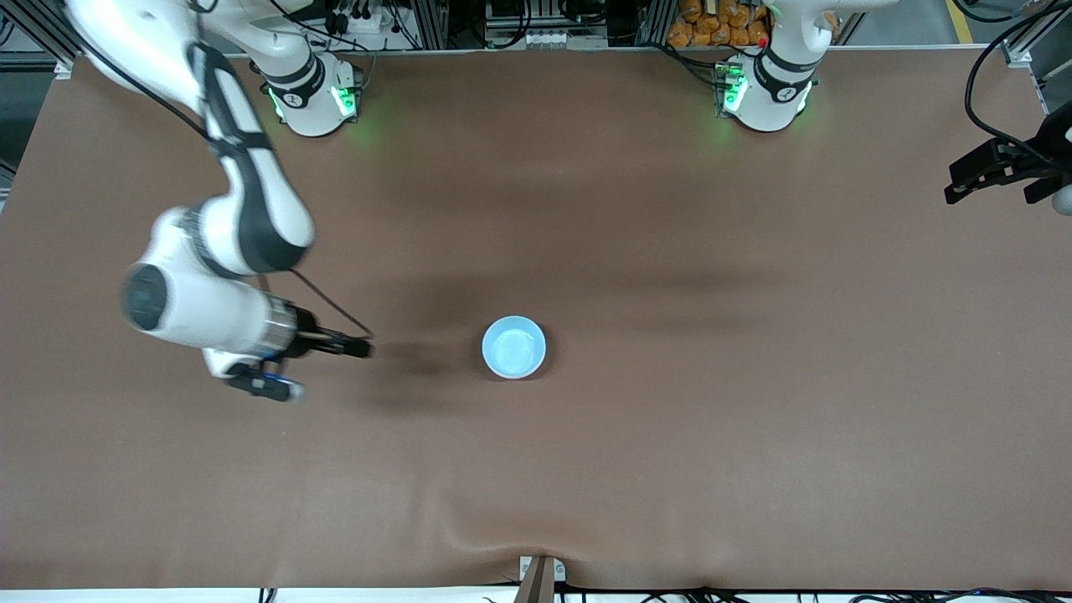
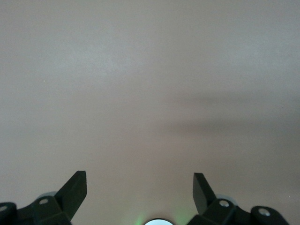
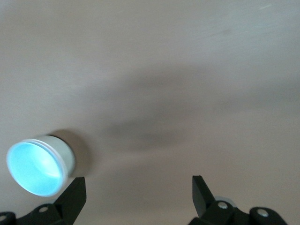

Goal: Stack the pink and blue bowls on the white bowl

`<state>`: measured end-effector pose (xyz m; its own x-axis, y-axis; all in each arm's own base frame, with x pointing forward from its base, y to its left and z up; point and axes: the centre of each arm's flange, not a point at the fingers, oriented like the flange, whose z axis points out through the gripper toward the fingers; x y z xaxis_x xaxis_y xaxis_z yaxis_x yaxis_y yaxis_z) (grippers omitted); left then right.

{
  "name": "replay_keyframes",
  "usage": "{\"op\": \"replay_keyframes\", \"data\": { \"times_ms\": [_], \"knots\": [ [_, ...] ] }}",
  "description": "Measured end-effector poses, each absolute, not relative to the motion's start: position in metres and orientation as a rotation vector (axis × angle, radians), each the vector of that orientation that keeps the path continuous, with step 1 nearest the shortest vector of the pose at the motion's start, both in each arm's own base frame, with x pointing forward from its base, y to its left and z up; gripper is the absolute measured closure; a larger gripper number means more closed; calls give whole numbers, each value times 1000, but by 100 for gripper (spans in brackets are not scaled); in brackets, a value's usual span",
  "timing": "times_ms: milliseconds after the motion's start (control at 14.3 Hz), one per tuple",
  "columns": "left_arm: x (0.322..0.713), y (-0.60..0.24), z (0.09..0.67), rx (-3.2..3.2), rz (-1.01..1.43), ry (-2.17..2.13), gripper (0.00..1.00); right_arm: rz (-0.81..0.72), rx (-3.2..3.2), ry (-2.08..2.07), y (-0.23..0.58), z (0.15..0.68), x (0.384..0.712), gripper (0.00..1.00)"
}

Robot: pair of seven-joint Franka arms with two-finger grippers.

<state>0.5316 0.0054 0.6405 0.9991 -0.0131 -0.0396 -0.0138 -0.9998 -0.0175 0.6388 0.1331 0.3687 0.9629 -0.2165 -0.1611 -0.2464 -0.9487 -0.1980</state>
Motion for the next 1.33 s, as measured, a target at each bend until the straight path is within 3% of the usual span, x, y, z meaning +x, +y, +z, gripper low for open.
{"op": "replay_keyframes", "data": {
  "times_ms": [349, 767, 1326],
  "knots": [
    [532, -2, 640, -3123, 61, 40, 0, 208, -3005, 200, 46, 447, 613, 0],
    [532, -3, 641, -3123, 58, 43, 0, 113, -3088, 80, -36, 530, 571, 0],
    [532, -6, 641, -3138, 53, 48, 0, 106, -3110, 136, -48, 621, 536, 0]
  ]
}}
